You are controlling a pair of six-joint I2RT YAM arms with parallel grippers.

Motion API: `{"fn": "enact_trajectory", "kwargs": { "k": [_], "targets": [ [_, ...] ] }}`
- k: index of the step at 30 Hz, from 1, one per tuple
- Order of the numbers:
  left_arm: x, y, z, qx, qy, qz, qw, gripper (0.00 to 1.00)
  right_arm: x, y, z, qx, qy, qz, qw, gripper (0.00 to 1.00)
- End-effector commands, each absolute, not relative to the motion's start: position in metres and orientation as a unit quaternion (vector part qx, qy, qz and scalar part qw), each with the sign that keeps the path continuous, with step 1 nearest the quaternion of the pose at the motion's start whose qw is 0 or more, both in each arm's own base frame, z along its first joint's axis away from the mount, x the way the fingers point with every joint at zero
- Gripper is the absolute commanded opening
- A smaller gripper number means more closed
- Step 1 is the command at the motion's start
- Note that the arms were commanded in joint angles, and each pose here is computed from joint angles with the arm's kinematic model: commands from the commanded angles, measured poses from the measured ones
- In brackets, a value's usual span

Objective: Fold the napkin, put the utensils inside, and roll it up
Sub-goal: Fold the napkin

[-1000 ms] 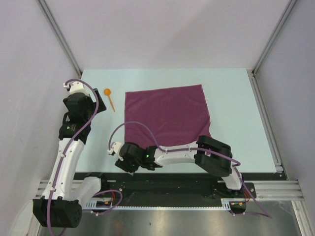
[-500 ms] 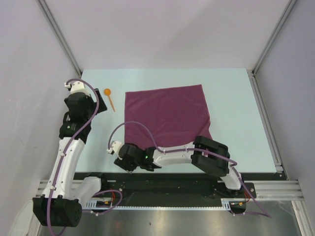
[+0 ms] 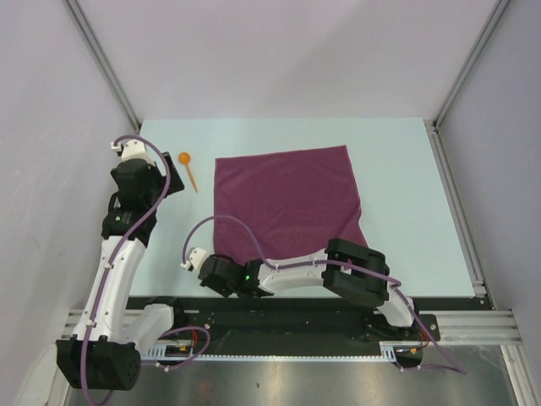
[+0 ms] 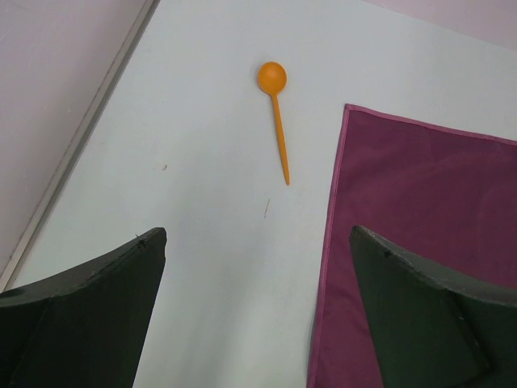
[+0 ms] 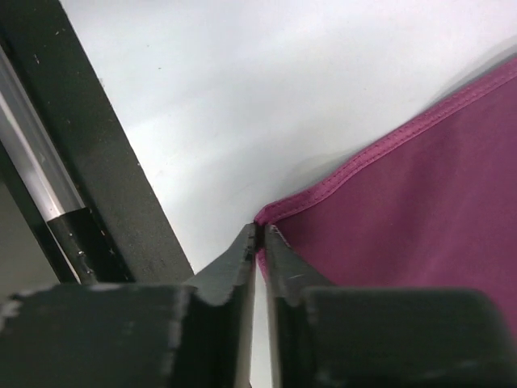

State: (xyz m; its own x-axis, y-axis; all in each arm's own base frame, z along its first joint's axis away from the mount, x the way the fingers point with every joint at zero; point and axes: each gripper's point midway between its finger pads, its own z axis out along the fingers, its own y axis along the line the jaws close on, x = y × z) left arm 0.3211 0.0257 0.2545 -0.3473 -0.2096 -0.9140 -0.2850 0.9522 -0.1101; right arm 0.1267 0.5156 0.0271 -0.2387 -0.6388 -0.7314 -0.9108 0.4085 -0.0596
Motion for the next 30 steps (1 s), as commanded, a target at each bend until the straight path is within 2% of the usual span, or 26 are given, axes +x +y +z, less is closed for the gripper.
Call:
{"fn": "enact_trajectory", "kwargs": {
  "k": [1, 2, 9, 12, 20, 30],
  "targets": [
    [0.324, 0.026, 0.26, -0.152, 0.813, 0.029, 0.561, 1.0, 0.136, 0.515, 0.028, -0.49, 0.772, 0.177, 0.363, 0.04],
    [0.324, 0.026, 0.261, -0.153, 0.813, 0.029, 0.561, 1.0, 0.136, 0.515, 0.033, -0.487, 0.772, 0.183, 0.366, 0.0],
    [0.322, 0.03, 0.262, -0.158, 0.81, 0.036, 0.564, 1.0, 0.151, 0.51, 0.087, -0.44, 0.774, 0.249, 0.381, 0.0],
    [0.322, 0.031, 0.263, -0.158, 0.81, 0.039, 0.564, 1.0, 0.176, 0.49, 0.108, -0.41, 0.78, 0.258, 0.397, 0.0],
    [0.322, 0.031, 0.262, -0.159, 0.81, 0.038, 0.563, 1.0, 0.277, 0.422, 0.126, -0.317, 0.807, 0.239, 0.438, 0.0],
    [0.324, 0.027, 0.259, -0.155, 0.815, 0.029, 0.558, 1.0, 0.383, 0.344, 0.111, -0.225, 0.836, 0.188, 0.463, 0.0]
  ]
}}
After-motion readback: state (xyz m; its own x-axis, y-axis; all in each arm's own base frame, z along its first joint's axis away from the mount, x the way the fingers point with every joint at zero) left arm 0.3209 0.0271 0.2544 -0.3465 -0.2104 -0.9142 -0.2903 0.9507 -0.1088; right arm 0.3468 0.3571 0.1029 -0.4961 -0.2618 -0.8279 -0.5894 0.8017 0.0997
